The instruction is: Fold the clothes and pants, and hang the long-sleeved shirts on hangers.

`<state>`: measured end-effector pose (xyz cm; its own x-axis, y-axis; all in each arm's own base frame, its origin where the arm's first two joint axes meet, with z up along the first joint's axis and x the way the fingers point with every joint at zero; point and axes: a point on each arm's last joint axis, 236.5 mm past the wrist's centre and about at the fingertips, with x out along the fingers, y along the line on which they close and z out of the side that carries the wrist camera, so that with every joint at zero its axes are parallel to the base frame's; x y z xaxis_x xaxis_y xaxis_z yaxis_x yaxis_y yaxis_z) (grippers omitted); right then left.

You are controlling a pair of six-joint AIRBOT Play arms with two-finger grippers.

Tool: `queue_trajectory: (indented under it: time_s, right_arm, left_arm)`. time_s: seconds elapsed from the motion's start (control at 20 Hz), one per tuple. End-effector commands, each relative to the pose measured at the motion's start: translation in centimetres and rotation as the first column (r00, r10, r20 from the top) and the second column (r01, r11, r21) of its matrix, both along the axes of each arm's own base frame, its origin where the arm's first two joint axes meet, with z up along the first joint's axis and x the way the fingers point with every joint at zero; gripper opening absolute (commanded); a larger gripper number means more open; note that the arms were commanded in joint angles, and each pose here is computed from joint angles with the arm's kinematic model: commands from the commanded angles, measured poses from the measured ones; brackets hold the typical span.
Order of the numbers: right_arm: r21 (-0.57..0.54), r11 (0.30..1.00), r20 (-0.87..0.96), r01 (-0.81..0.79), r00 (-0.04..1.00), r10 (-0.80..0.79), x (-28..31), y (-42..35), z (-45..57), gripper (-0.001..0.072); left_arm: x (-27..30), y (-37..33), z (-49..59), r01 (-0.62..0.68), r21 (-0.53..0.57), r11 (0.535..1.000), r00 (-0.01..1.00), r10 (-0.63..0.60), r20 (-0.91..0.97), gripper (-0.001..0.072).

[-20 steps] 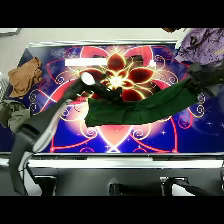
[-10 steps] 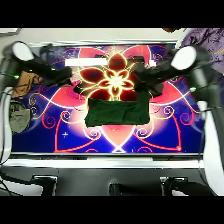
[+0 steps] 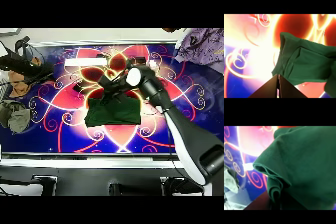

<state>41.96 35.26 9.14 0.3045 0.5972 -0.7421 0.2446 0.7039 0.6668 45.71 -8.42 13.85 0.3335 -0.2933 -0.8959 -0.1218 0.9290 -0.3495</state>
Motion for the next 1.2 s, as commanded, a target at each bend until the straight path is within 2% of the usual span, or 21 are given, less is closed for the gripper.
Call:
queue_trajectory:
  time_s: [0.0,0.45,0.5,0.55,0.6,0.65,0.7,0.9,1.0,1.15]
  right_arm:
    - [0.033,0.999,-0.023,-0.041,0.999,0.042,-0.7,3.0,-2.0,0.0029]
    - [0.018,0.995,-0.047,-0.094,0.994,0.095,-0.1,4.4,-6.8,0.0035]
    - [0.027,0.993,-0.033,-0.112,0.993,0.112,0.0,4.8,-6.9,0.0083]
    - [0.037,0.991,-0.016,-0.126,0.992,0.127,0.2,5.1,-6.9,0.0219]
    - [0.043,0.988,0.011,-0.15,0.989,0.149,0.3,5.4,-6.6,0.0387]
    - [0.046,0.982,0.041,-0.182,0.983,0.18,0.2,5.6,-6.3,0.047]
    - [0.043,0.979,0.065,-0.201,0.978,0.198,0.3,5.6,-5.9,0.0499]
    - [0.05,0.986,0.133,-0.16,0.979,0.152,2.7,2.0,-2.3,0.0502]
    - [0.04,0.991,0.157,-0.128,0.98,0.121,4.2,-2.0,-0.2,0.0502]
    - [-0.042,0.99,0.166,-0.134,0.976,0.139,5.2,-11.4,1.8,0.0507]
  left_arm:
    - [0.1,0.4,0.1,-0.003,0.007,1.0,1.0,0.003,0.007,0.0019]
    - [0.3,0.4,0.1,-0.006,0.005,1.0,1.0,0.006,0.015,0.0019]
    - [0.3,0.4,0.1,-0.006,0.005,1.0,1.0,0.006,0.015,0.0019]
    - [0.3,0.4,0.1,-0.006,0.005,1.0,1.0,0.006,0.015,0.0019]
    - [0.3,0.4,0.1,-0.006,0.005,1.0,1.0,0.006,0.015,0.0019]
    - [0.3,0.4,0.1,-0.006,0.005,1.0,1.0,0.005,0.015,0.0019]
    - [0.3,0.4,0.1,-0.006,0.005,1.0,1.0,0.006,0.014,0.0019]
    - [0.3,0.4,0.1,-0.009,0.004,1.0,1.0,0.009,0.013,0.0019]
    - [0.3,0.4,0.1,-0.009,0.004,1.0,1.0,0.009,0.013,0.0019]
    - [0.3,0.4,0.1,-0.009,0.004,1.0,1.0,0.009,0.013,0.0019]
